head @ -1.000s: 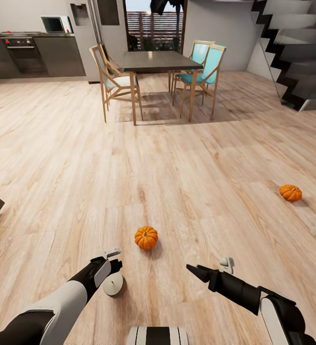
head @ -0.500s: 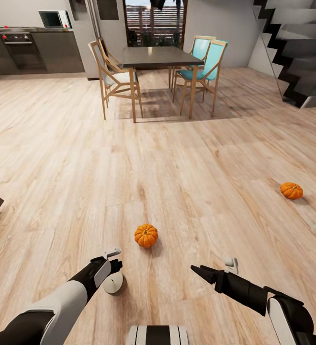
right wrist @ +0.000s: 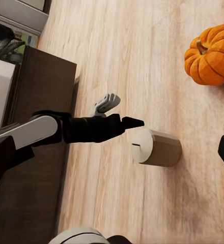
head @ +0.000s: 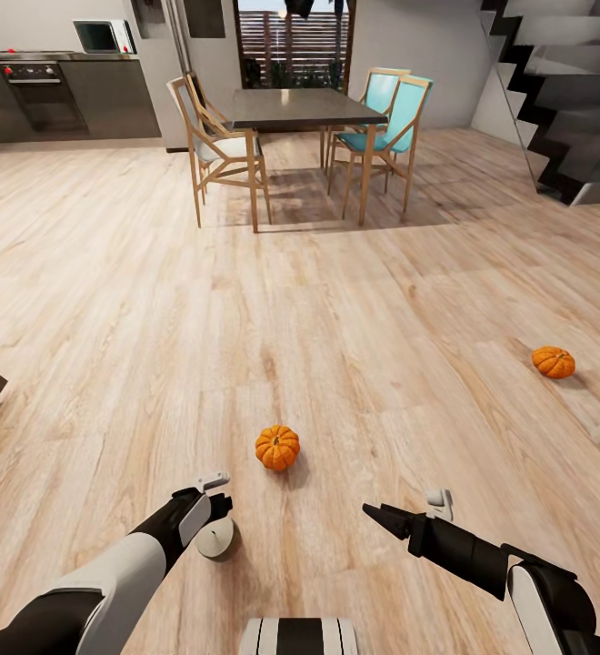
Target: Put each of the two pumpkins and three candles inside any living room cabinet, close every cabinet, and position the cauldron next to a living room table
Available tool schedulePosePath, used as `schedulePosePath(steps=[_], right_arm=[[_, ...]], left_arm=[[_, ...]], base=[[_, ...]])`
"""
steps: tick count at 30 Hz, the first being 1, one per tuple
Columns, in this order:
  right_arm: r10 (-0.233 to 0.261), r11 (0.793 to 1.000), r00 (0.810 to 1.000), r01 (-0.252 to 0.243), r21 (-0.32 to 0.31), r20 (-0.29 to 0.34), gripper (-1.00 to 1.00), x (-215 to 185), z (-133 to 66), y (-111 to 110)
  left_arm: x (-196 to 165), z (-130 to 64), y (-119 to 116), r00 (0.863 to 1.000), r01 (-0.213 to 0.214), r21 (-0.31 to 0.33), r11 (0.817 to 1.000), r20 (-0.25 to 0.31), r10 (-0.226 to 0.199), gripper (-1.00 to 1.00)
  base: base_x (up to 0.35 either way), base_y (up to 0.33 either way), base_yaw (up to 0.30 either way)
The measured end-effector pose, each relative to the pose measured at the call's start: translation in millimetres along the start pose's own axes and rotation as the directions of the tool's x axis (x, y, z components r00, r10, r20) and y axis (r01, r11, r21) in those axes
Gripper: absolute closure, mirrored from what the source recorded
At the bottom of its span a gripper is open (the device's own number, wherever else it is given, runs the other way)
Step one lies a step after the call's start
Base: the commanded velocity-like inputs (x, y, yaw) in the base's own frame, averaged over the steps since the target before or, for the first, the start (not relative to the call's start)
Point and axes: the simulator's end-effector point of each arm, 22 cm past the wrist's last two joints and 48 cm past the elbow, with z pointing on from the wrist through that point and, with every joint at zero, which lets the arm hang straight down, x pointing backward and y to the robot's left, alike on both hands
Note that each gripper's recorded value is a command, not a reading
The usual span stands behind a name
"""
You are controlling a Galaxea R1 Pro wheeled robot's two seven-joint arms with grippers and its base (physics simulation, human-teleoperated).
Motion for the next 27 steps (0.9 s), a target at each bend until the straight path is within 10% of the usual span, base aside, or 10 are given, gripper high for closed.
schedulePosePath(steps=[27], right_arm=[[0.019,1.000,1.000,-0.019,0.013,-0.015,-1.00,7,3.0,-10]], left_arm=[[12,10.4,3,1.000,-0.003,-0.008,1.000,-0.029,0.003,-1.00]], base=[[0.000,0.000,0.000]])
